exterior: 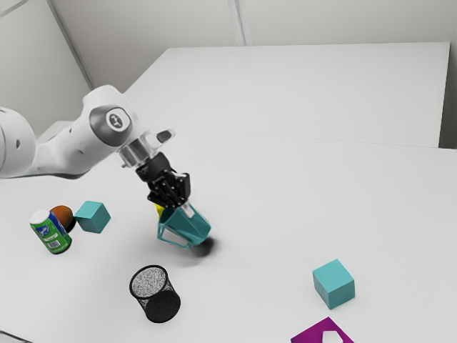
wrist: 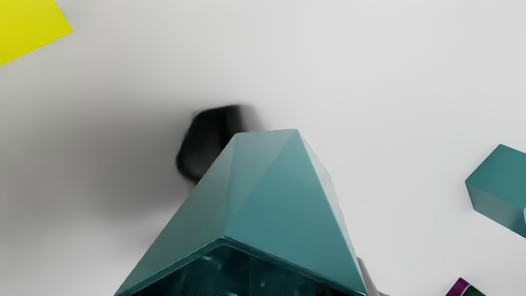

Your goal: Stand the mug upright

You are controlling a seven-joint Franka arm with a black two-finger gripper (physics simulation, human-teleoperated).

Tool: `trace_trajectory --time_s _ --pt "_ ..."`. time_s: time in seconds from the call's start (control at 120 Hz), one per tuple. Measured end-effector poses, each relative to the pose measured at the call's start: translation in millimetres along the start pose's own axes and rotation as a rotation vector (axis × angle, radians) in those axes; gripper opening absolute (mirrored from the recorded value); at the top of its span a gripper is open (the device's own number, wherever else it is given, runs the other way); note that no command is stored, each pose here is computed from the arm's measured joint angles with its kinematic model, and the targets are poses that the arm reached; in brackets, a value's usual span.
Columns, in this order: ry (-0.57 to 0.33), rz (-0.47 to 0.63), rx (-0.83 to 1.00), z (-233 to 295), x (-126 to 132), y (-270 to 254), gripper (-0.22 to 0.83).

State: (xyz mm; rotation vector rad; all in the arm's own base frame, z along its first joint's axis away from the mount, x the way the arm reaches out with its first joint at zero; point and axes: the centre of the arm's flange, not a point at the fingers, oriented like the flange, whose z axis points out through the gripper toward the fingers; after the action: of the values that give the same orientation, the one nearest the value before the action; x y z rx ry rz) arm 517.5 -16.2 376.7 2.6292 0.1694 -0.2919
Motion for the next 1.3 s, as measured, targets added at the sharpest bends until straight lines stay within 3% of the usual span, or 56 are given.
trace_trajectory --time_s 0.675,1.3 --pt "0.075 -0.385 0.33 -17 -13 -21 -0.17" --pt "0.1 -0.747 0.362 -3 -3 -54 -0.17"
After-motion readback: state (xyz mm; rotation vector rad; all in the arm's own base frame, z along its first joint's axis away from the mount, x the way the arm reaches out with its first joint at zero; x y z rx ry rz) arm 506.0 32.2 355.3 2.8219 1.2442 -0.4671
